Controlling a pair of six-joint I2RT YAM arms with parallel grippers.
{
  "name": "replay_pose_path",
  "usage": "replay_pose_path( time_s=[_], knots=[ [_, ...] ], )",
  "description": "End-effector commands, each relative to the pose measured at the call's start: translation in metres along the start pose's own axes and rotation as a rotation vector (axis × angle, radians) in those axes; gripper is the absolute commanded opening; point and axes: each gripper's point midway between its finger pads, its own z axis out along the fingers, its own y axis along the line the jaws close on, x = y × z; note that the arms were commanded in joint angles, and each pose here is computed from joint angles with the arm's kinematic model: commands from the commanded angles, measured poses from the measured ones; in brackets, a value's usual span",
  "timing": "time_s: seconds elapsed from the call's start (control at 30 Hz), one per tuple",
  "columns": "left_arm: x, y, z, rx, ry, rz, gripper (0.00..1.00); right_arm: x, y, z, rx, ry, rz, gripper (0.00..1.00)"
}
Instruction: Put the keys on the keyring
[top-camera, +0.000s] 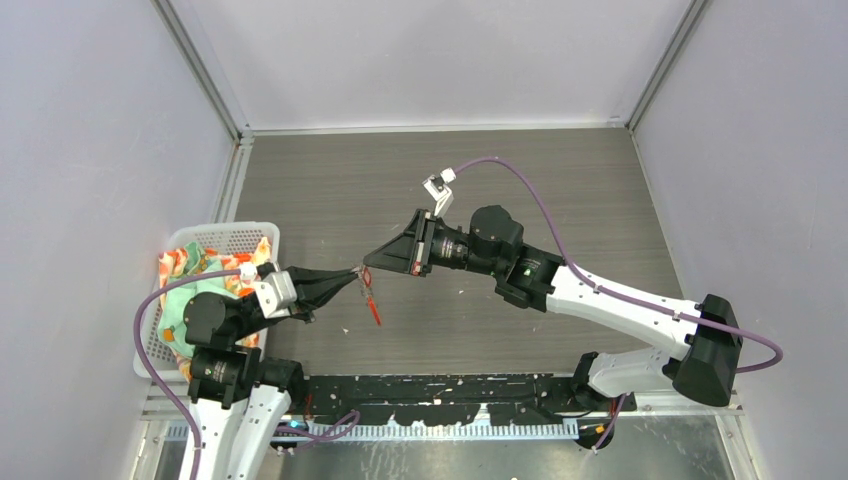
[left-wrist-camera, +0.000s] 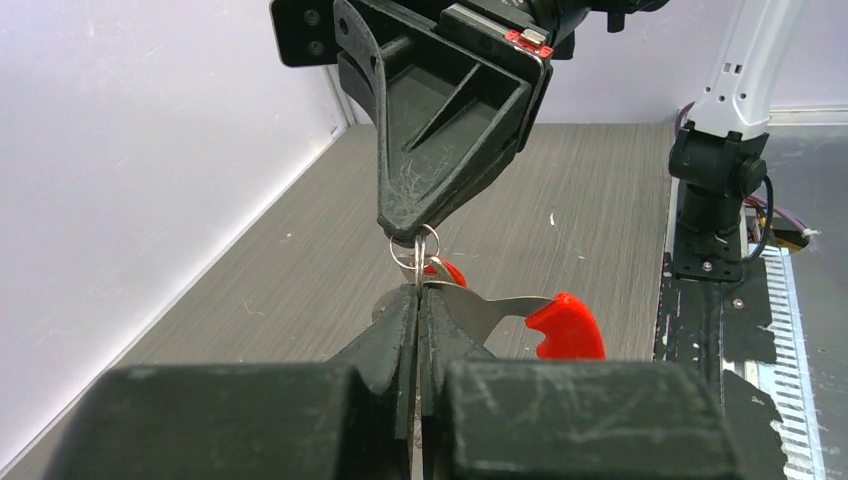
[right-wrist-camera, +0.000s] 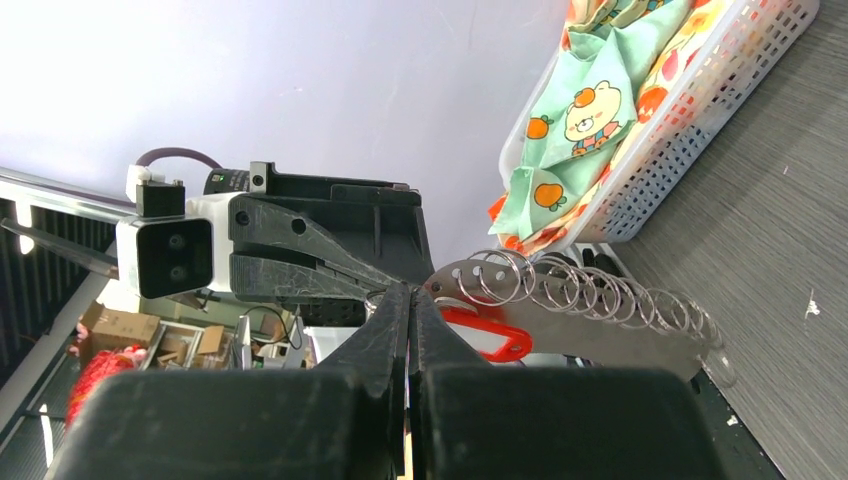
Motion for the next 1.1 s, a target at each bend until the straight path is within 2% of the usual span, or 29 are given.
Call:
replay_pose_path(
  time_s=[0.0, 0.67, 1.07],
  knots=[
    [-0.019, -0.002, 0.0, 0.018, -0.038, 0.075, 0.0, -0.01, 0.022, -0.003, -0.081, -0.037, -0.012, 0.01],
    [-0.022, 0.012, 0.003, -0.045, -0.043, 0.045, 0.0, -0.007, 0.014, -0.015, -0.06, -0.045, 0.0, 0.01],
    [-0.016, 0.007, 0.002, -0.02, -0.033, 0.063, 0.0, -0.008, 0.031, -0.008, -0.161, -0.03, 0.01, 0.01]
  ],
)
